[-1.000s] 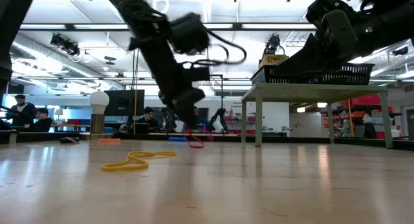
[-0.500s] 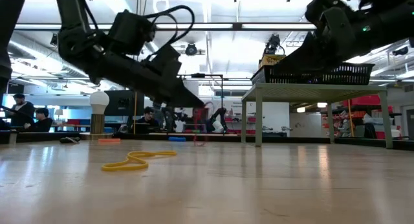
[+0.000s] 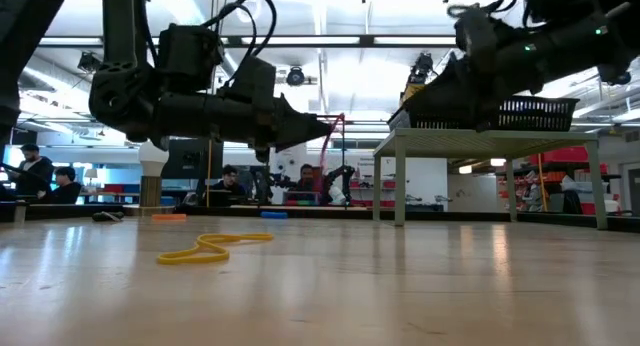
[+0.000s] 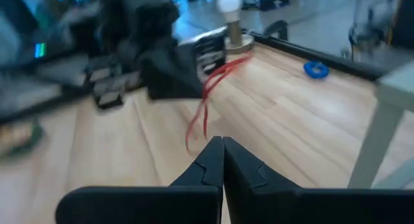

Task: Pick & Place Office Desk Supplies
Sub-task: Put the red rubber band into the top right black bin on the shelf

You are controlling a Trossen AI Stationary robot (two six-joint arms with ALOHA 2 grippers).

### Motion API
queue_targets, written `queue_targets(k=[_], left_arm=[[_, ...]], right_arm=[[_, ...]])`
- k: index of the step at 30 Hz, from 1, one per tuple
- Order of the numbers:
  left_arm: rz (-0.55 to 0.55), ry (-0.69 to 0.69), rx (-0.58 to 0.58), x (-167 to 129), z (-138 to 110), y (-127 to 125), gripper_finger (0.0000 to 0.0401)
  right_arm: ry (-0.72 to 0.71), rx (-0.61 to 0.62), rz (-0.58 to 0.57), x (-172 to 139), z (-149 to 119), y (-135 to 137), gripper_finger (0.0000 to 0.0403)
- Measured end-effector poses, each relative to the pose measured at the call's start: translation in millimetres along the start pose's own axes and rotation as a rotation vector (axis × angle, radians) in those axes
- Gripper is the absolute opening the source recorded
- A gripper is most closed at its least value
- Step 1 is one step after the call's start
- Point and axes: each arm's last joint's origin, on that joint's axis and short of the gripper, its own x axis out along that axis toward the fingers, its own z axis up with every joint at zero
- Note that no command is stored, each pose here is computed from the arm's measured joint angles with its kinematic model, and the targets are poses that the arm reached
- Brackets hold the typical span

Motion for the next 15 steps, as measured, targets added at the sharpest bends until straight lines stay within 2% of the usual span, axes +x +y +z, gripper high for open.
queue_targets(k=[9,12,15], left_arm=[[-0.003,-0.017,-0.024,0.3,-6.0,0.8,0.0002],[-0.006,-0.032,-0.029,0.2,-4.5,0.6,0.0002],[-0.007,-0.042,-0.034,0.2,-3.5,0.5,0.0003]], right_arm=[[-0.098,0.281,-0.016,6.6,13.9,-11.3,0.0005],[-0.057,0.273,-0.008,10.9,13.3,-18.7,0.0005],[0.068,0.209,-0.014,17.3,-8.6,-16.3,0.0005]])
